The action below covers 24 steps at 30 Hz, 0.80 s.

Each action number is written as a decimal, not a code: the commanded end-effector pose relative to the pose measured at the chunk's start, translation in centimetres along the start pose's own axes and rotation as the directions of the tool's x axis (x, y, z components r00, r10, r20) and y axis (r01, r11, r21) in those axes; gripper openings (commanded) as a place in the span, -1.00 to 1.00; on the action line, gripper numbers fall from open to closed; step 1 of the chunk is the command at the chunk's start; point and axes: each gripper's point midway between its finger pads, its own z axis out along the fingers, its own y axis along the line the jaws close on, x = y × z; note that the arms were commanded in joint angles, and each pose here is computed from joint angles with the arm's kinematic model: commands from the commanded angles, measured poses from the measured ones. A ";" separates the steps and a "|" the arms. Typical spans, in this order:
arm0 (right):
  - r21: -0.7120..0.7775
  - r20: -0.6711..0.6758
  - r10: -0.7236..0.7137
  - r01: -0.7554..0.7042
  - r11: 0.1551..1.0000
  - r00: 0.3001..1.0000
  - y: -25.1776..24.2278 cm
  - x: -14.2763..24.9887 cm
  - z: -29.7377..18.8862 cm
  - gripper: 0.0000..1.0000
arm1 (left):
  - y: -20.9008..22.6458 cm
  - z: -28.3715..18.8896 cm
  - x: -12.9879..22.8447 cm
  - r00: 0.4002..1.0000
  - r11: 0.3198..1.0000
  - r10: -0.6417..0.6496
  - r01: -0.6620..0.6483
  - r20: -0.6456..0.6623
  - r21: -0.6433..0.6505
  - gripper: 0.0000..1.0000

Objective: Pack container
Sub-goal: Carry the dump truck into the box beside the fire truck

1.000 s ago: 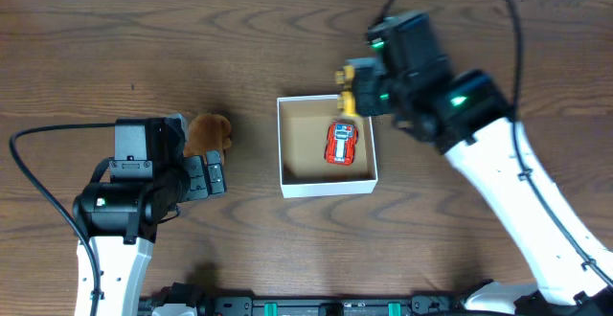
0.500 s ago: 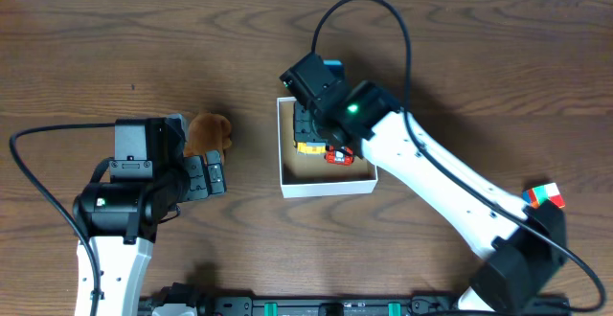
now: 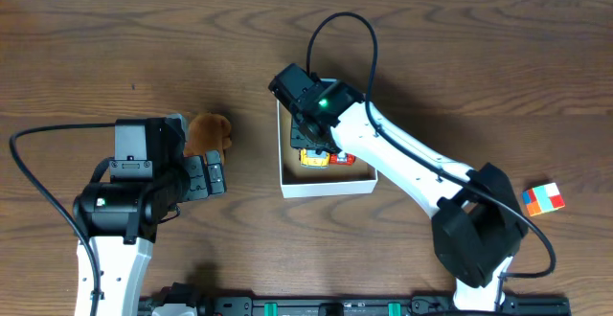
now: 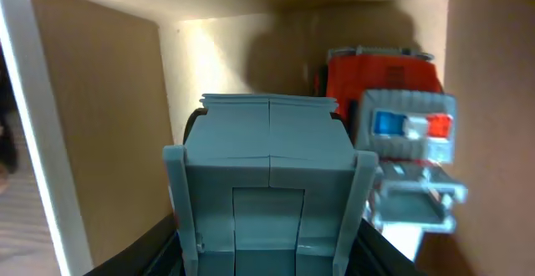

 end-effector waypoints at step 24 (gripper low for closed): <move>-0.027 0.088 -0.102 0.105 0.994 0.991 -0.4 -3.7 0.4 0.47 | -0.3 -0.4 -0.4 1.000 1.000 -0.001 0.001 0.009 0.013 0.96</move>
